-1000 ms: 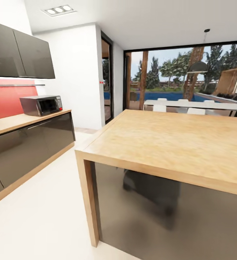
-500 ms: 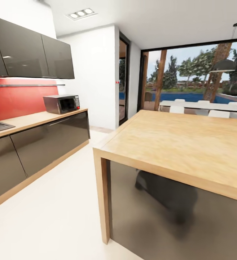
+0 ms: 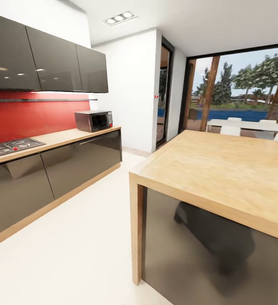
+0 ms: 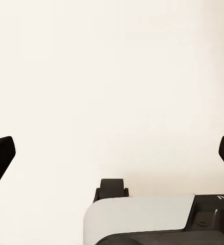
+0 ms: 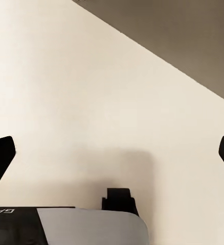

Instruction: Set up a coffee station on the kitchen countertop: keep the coffee maker on the countertop, move the bottle of coffee from the kitchen shelf to the counter next to the coffee maker, place a paper coffee filter on top of the coffee maker, put the saucer next to the coffee maker with the coffee cup on the saucer, and place the electric kettle next to the coffee maker.

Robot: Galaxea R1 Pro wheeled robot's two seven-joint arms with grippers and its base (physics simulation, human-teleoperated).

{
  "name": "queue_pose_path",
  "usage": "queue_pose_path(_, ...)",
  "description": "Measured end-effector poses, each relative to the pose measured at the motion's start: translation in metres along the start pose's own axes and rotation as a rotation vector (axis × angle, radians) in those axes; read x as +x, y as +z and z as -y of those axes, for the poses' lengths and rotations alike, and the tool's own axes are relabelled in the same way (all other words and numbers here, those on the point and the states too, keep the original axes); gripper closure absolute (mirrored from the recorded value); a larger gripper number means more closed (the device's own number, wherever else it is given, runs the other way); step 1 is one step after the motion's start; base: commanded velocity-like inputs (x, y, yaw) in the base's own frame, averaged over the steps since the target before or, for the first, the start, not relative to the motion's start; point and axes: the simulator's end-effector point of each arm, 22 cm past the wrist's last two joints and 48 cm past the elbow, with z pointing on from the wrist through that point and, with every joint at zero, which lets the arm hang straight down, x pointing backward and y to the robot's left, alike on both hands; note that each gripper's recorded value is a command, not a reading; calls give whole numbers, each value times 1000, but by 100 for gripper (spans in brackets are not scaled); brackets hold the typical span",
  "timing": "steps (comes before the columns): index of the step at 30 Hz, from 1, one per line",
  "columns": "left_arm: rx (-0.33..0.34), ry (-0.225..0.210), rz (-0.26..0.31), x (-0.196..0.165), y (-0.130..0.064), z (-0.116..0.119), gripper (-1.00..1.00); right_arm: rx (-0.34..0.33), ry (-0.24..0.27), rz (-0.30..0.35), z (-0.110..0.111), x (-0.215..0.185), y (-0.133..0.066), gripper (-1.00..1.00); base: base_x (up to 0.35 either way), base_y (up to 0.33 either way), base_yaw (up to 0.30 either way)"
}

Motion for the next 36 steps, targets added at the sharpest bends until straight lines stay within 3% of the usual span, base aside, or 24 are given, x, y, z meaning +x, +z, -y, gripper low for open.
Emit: queue_pose_path(36,0,-1,0,0,0,0,-100,0,-1,0,0,0,0,-100,0,0,276)
